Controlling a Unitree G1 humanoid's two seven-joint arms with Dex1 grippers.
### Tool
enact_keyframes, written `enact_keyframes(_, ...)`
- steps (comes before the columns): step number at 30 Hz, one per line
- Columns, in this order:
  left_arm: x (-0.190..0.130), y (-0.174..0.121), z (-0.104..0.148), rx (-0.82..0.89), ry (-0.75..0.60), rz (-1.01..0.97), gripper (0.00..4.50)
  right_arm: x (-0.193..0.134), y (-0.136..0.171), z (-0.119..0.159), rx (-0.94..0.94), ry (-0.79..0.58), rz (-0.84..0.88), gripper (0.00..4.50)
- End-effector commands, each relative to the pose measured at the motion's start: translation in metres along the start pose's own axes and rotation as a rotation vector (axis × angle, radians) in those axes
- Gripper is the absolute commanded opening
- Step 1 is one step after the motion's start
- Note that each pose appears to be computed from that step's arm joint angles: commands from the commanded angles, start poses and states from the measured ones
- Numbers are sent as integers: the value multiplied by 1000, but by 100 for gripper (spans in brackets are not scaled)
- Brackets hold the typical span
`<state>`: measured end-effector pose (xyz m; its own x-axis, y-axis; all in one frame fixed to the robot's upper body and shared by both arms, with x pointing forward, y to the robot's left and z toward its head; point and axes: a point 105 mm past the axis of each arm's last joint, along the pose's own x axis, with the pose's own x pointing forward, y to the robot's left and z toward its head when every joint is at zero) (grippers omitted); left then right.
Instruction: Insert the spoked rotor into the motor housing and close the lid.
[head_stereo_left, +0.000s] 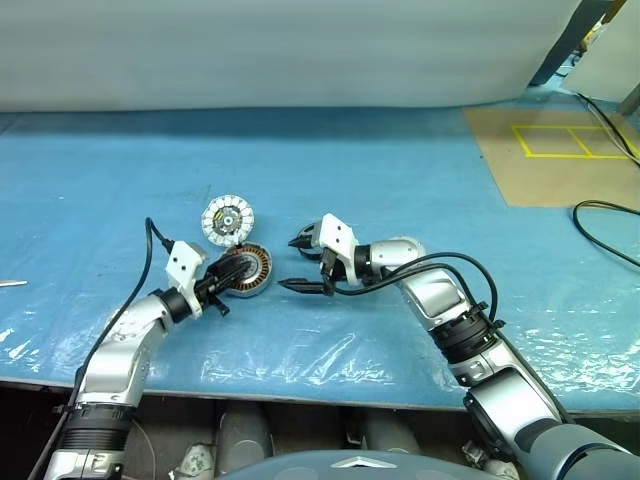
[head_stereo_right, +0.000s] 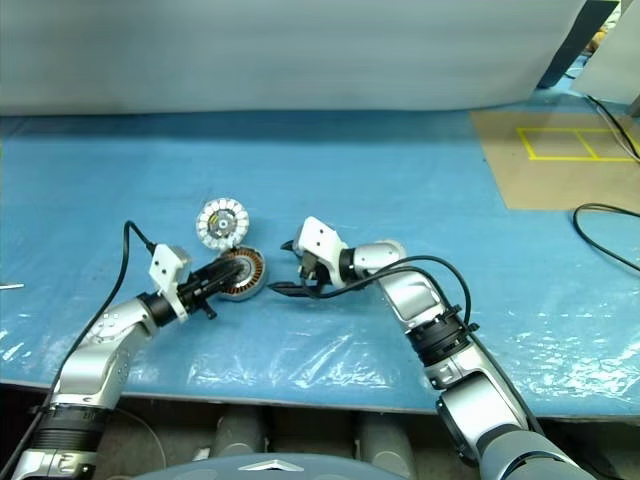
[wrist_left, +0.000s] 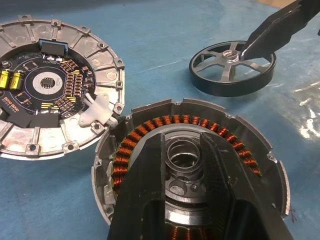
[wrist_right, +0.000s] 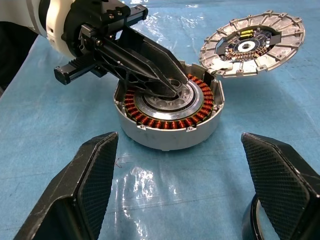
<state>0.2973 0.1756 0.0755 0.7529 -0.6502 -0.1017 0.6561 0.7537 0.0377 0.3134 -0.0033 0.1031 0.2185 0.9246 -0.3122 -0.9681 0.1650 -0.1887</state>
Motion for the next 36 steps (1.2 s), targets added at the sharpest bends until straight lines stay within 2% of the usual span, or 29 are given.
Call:
enact_keyframes(1, -3, 0, -5, -5, 19, -3, 67, 1, 0, 7, -29, -24, -2, 413)
enact_keyframes(10, -3, 1, -6, -4, 21, 5, 67, 1, -1, 7, -30, -25, -6, 413)
enact_keyframes(13, -2, 1, -4, -12, 14, 13, 170, 1, -2, 6, -28, -26, -11, 413)
enact_keyframes(17, -7, 10, 14, -56, -76, 65, 304, 1, -3, 2, -26, -18, -18, 413)
enact_keyframes(20, -13, 12, 28, -104, -146, 59, 304, 2, -4, -2, -24, -9, -22, 413)
enact_keyframes(23, -17, 16, 34, -119, -163, 71, 242, 4, -3, -9, -35, 9, -18, 413)
enact_keyframes(30, -7, 5, 29, -116, -137, 40, 3, 5, -3, -10, -38, 6, -19, 413)
enact_keyframes(36, 4, -9, 29, -72, -93, -16, 3, 5, -4, -12, -36, 9, -29, 413)
